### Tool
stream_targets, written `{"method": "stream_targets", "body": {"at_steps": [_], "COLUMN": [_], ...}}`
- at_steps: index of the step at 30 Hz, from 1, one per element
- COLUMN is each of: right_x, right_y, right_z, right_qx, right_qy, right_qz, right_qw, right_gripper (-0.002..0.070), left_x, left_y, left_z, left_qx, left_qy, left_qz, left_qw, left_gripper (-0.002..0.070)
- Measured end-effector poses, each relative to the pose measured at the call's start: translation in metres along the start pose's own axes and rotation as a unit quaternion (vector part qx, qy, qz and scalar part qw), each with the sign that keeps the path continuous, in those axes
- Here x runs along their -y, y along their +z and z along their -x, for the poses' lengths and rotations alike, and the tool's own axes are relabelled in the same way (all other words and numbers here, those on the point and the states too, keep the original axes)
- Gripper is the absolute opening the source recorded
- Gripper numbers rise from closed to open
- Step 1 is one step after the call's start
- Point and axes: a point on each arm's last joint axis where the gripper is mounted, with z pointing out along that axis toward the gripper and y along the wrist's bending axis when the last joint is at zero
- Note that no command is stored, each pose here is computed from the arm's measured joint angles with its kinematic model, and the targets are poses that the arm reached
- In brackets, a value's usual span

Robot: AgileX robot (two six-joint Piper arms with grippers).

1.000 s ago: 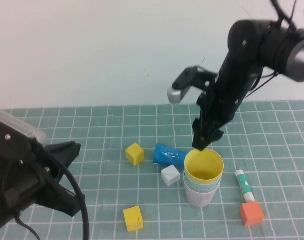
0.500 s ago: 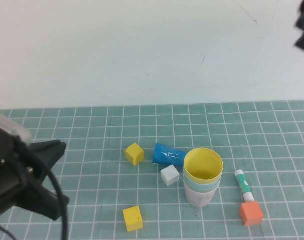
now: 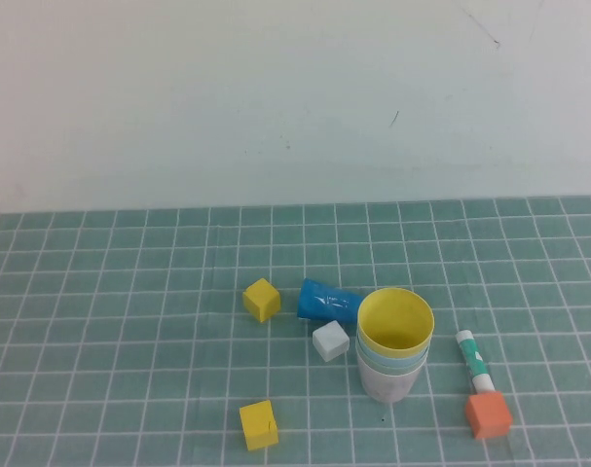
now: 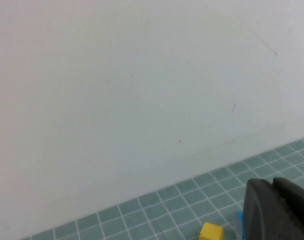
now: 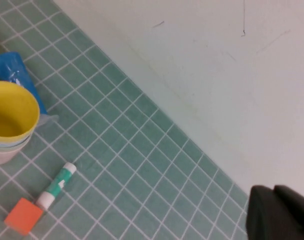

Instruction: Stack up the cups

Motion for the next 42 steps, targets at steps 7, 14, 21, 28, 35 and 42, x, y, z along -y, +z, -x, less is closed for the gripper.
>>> {"method": "stream_targets", "body": {"at_steps": [7,14,21,28,35,42], "right_x": [-0.057,-0.096,-0.103,-0.104,-0.104,-0.104], "right_y": [0.0,0.0,0.001,0.001,0.001,0.001], "right_z": [-0.085,-0.148,-0.159,-0.159,-0.159,-0.159], "right_qx": [0.075,0.107,0.131,0.129,0.129,0.128], "right_qy": [0.038,0.054,0.055,0.055,0.054,0.055], "right_qz": [0.0,-0.005,-0.013,-0.013,-0.013,-0.012], "right_qw": [0.996,0.993,0.99,0.99,0.99,0.99], "right_gripper": [-0.0001,-0.0001,-0.0001,-0.0001,-0.0001,-0.0001], "left_x": [0.0,0.002,0.003,0.003,0.003,0.008], "left_y": [-0.017,-0.007,-0.006,-0.006,-0.006,-0.002], "left_z": [-0.055,-0.098,-0.098,-0.098,-0.098,-0.111], "left_qx": [0.045,0.003,0.017,0.019,0.019,-0.003], "left_qy": [-0.014,0.015,0.022,0.022,0.022,-0.042], "left_qz": [-0.002,0.006,0.002,0.001,0.001,-0.019], "left_qw": [0.999,1.0,1.0,1.0,1.0,0.999], "left_gripper": [-0.0002,-0.0002,-0.0002,-0.0002,-0.0002,-0.0002]}}
